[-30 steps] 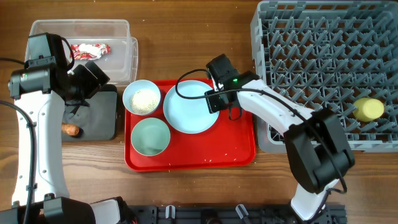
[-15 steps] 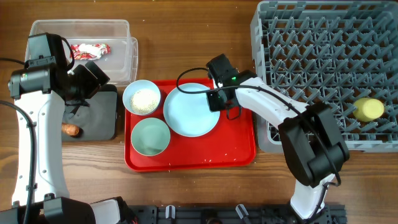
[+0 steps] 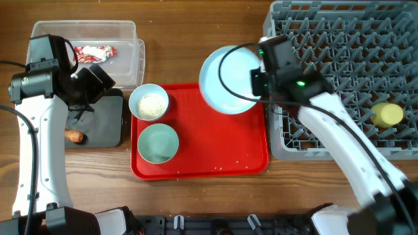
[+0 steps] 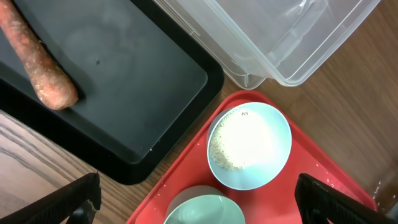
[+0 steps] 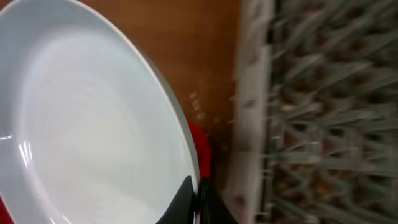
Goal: Sort waste into correct bins and load items into the dishwasher rack
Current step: 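Lift the plate with the right gripper and stand it in the rack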
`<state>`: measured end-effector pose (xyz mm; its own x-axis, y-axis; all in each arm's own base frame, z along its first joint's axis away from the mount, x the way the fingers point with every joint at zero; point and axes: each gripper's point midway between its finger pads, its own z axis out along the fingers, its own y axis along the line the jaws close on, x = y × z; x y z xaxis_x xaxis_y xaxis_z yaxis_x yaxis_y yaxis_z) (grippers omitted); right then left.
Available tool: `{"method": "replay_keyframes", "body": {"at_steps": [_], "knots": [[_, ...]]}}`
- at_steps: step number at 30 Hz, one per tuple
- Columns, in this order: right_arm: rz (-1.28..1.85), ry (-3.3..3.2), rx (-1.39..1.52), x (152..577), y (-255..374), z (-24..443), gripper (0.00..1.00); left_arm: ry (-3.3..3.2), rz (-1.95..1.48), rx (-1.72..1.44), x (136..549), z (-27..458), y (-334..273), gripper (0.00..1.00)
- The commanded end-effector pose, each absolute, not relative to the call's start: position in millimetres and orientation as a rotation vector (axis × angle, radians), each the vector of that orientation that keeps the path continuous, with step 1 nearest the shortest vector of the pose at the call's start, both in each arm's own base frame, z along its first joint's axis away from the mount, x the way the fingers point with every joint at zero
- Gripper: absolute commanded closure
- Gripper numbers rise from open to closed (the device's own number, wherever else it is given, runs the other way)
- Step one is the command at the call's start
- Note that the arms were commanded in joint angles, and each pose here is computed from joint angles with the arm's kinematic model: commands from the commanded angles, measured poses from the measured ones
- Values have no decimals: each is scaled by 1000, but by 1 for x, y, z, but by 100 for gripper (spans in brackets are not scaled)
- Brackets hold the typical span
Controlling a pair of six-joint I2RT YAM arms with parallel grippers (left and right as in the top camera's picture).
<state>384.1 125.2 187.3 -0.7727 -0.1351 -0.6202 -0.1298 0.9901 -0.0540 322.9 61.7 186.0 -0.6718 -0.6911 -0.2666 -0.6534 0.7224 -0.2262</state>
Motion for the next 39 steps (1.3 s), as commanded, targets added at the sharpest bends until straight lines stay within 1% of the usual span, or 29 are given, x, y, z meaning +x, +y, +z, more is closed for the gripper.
{"method": "replay_keyframes", "body": {"at_steps": [1, 4, 7, 11, 14, 18, 21, 25, 27, 34, 39], "knots": [[-314, 2256, -40, 388, 60, 251, 96, 2570, -176, -1053, 324, 193, 62, 0], [-522, 2080, 88, 391, 7, 300, 96, 2570, -176, -1053, 324, 193, 62, 0], [-739, 1944, 142, 396, -43, 339, 96, 2570, -176, -1053, 324, 193, 62, 0], [-922, 1798, 206, 400, -103, 380, 96, 2570, -176, -1053, 324, 193, 62, 0], [-1059, 1729, 283, 397, -155, 396, 96, 2566, -177, -1051, 325, 194, 62, 0], [-1210, 1736, 332, 403, -216, 379, 96, 2567, -176, -1051, 325, 194, 62, 0], [-1289, 1736, 345, 410, -249, 365, 96, 2580, -169, -1017, 324, 194, 62, 0], [-1355, 1772, 324, 424, -287, 331, 96, 2582, -164, -1019, 324, 193, 62, 0], [-1372, 1820, 290, 432, -305, 303, 96, 2582, -164, -1019, 324, 193, 62, 0], [-1372, 1965, 174, 455, -320, 232, 96, 2582, -165, -1020, 324, 193, 62, 0], [-1343, 1978, 140, 463, -312, 224, 95, 2582, -165, -1020, 324, 193, 62, 0]]}}
